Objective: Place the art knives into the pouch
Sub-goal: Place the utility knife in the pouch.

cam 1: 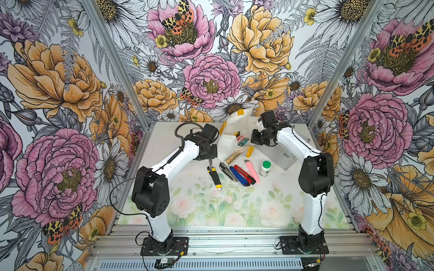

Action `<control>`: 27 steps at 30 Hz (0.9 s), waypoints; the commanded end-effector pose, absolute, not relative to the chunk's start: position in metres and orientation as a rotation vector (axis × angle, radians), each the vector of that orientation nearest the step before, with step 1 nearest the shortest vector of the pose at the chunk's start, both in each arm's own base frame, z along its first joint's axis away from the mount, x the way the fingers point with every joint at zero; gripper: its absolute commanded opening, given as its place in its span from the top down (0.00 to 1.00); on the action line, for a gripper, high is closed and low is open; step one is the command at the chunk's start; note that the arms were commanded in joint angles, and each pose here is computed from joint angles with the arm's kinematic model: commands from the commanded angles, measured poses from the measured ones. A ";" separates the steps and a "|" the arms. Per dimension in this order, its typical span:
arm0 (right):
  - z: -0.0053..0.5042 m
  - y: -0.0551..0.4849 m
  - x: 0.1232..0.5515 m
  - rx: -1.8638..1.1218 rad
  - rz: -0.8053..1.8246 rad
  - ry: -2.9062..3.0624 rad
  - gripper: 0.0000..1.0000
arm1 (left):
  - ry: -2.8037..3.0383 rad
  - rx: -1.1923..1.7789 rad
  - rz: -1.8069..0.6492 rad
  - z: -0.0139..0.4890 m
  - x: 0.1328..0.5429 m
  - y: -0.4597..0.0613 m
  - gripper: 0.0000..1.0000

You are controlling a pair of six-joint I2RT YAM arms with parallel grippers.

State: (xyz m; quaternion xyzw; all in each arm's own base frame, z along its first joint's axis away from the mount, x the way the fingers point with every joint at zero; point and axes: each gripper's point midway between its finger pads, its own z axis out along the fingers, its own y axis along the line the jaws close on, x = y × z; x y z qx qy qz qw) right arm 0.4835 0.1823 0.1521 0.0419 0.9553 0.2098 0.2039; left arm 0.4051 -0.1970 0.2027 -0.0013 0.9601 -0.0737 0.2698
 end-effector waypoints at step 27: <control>0.157 0.184 0.472 0.106 0.579 2.668 1.00 | 2.188 0.307 -0.225 0.323 0.484 -0.283 0.06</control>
